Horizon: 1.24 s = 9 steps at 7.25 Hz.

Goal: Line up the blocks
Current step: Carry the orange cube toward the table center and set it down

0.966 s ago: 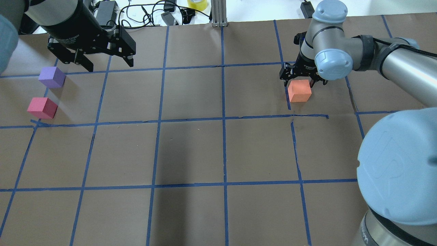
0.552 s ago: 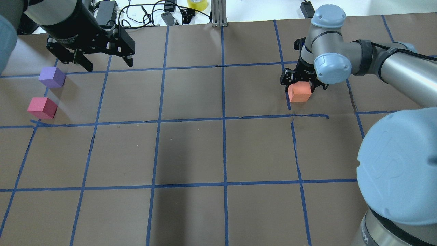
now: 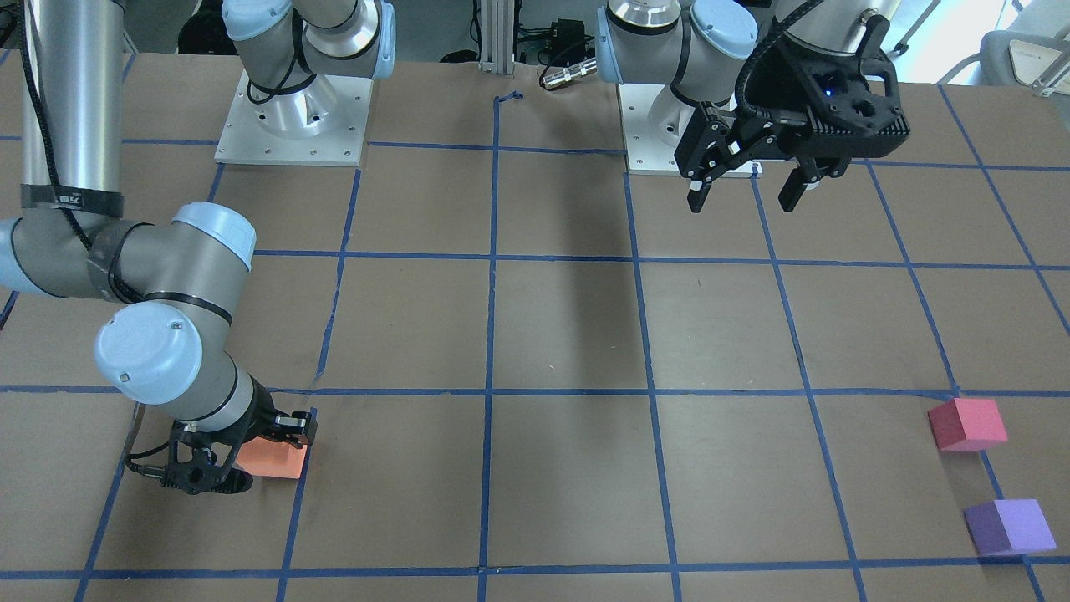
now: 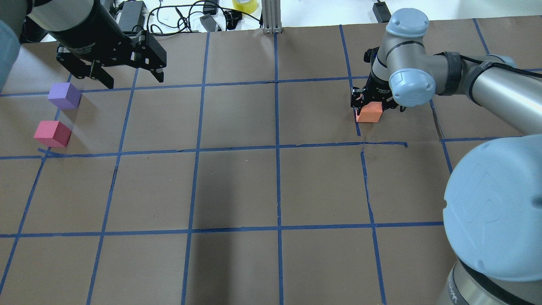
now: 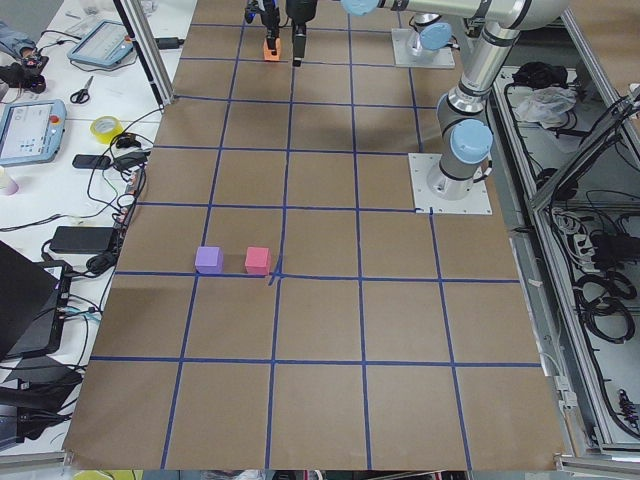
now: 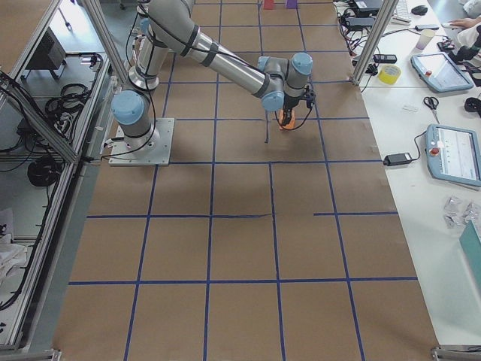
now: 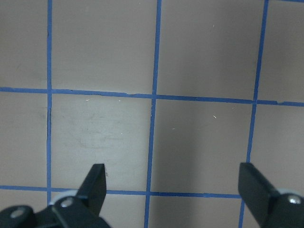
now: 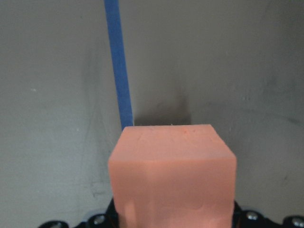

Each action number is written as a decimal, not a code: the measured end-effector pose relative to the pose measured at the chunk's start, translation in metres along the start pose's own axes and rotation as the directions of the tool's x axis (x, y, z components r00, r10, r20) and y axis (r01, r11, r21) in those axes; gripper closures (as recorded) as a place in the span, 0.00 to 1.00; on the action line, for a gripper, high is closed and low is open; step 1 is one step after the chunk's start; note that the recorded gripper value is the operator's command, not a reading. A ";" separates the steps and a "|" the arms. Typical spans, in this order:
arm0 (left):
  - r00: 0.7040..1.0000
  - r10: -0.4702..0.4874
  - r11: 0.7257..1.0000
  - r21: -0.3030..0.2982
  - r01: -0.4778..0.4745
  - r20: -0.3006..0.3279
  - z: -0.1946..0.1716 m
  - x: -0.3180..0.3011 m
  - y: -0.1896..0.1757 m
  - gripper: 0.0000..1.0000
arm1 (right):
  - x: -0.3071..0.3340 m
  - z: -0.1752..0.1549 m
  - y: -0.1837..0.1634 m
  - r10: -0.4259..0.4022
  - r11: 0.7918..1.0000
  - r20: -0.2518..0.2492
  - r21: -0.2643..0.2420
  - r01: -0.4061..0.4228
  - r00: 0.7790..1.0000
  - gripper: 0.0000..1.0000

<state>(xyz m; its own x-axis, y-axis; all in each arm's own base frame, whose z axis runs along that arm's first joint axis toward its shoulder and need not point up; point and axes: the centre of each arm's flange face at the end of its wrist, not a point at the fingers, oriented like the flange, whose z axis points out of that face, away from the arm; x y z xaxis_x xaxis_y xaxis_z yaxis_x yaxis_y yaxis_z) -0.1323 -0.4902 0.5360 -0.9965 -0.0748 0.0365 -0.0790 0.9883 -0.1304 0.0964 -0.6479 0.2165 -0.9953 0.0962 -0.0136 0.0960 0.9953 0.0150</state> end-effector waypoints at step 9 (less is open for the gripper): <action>1.000 0.000 1.000 0.000 0.000 0.005 0.000 0.000 0.001 0.00 | -0.267 -0.035 0.042 -0.046 0.996 0.134 0.079 0.036 0.990 1.00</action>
<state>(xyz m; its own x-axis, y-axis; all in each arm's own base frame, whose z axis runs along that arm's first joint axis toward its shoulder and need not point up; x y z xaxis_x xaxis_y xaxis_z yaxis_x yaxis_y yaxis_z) -0.1320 -0.4895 0.5358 -0.9967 -0.0750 0.0320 -0.0785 0.9884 -0.1303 0.3659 -0.6327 0.2556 -0.9876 0.0510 -0.1485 0.0612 0.9960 -0.0648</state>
